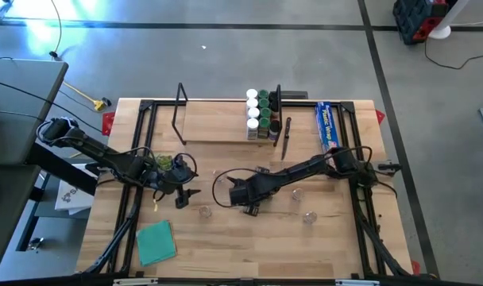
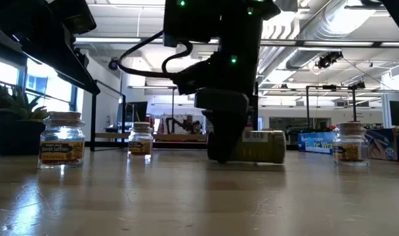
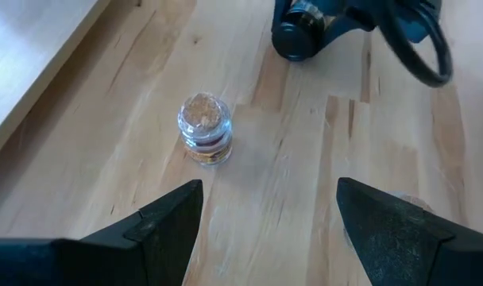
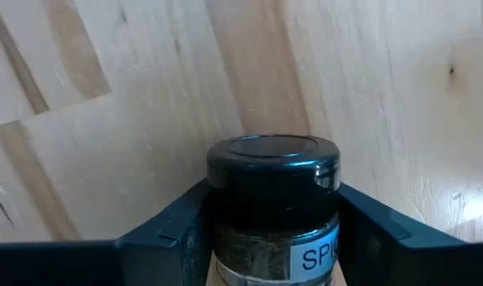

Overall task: Shelf spices
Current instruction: Adjust the black seasoning bottles on the shelf

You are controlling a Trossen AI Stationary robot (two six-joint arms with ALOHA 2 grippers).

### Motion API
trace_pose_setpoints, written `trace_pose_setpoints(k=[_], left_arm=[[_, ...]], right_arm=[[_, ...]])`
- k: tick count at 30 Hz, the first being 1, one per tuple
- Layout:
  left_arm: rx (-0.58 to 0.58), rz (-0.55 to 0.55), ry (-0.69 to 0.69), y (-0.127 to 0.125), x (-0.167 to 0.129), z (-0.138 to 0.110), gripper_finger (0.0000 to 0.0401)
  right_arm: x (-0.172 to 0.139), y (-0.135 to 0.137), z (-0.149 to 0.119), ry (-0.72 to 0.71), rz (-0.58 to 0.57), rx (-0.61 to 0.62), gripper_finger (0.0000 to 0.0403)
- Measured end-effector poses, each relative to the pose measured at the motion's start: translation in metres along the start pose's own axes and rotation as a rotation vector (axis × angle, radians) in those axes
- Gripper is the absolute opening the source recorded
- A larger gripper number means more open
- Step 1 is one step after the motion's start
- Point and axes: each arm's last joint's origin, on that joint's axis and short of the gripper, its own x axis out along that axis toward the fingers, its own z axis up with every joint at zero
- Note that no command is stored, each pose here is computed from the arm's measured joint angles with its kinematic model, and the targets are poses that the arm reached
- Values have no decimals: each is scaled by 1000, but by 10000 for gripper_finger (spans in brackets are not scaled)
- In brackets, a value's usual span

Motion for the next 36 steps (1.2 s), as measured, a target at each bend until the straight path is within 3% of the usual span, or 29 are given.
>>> trace_pose_setpoints(k=[4, 7, 9, 16, 19, 22, 29, 36], left_arm=[[-10, -2, 0, 0, 0, 0, 284], [-21, -8, 2, -1, 0, 0, 284], [-17, -13, 0, -2, -1, -1, 284], [-9, -23, -110, -11, -5, 5, 284], [0, -37, -177, -15, -6, 11, 284], [5, -50, -225, -19, -6, 15, 284], [-7, -54, -251, -24, 1, 18, 284], [-46, -47, -233, -27, 9, 16, 284]], right_arm=[[-14, 6, -4, -68, -73, -24, 193], [-45, 9, -9, -217, -169, -25, 193], [-60, 10, -18, -337, -174, 3, 193], [-60, 8, -82, -832, 31, 244, 193], [-43, 5, -102, -1037, 120, 357, 193], [-21, -1, -114, -1156, 183, 378, 193], [8, -7, -115, -1271, 138, 314, 193], [25, -9, -109, -1237, 158, 265, 204]])
